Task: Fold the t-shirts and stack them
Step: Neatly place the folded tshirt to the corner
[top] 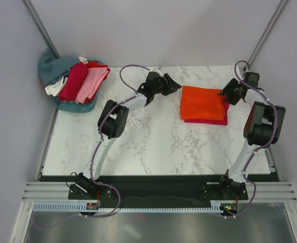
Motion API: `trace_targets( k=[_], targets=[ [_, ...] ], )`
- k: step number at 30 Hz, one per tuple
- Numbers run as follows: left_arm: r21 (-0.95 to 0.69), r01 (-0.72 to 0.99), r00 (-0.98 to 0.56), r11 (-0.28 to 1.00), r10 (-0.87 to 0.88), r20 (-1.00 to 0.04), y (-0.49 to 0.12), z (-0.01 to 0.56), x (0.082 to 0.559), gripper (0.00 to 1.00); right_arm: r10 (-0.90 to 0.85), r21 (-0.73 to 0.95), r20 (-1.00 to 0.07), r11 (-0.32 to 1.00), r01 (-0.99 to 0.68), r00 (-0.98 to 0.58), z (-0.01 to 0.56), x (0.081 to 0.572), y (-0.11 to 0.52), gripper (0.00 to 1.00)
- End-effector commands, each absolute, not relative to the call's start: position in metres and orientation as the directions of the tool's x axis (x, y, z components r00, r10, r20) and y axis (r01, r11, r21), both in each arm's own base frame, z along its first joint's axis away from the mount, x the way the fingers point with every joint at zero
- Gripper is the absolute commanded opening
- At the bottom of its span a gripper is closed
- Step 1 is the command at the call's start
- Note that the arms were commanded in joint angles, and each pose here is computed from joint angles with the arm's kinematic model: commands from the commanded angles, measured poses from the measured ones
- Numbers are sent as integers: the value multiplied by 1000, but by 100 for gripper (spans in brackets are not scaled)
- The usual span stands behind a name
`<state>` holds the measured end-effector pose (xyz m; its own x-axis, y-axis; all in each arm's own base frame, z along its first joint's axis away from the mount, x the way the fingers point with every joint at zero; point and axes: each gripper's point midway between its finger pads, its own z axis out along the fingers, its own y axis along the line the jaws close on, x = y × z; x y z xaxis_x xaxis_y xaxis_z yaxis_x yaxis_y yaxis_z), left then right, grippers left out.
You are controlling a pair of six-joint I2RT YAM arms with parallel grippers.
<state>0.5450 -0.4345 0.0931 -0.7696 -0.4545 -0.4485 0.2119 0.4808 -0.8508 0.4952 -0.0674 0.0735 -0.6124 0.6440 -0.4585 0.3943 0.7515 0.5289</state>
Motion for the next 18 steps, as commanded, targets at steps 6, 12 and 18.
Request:
trace_targets(
  k=[6, 12, 18],
  targets=[
    [-879, 267, -776, 396, -452, -439, -468, 114, 537, 54, 608, 532, -486, 775, 340, -628, 75, 518, -61, 61],
    [-884, 245, -780, 399, -460, -424, -469, 105, 538, 53, 599, 556, -489, 774, 303, -635, 81, 525, -55, 42],
    [-887, 234, -784, 397, -462, -414, -471, 99, 539, 52, 589, 558, -491, 779, 287, -642, 81, 527, -52, 18]
  ],
)
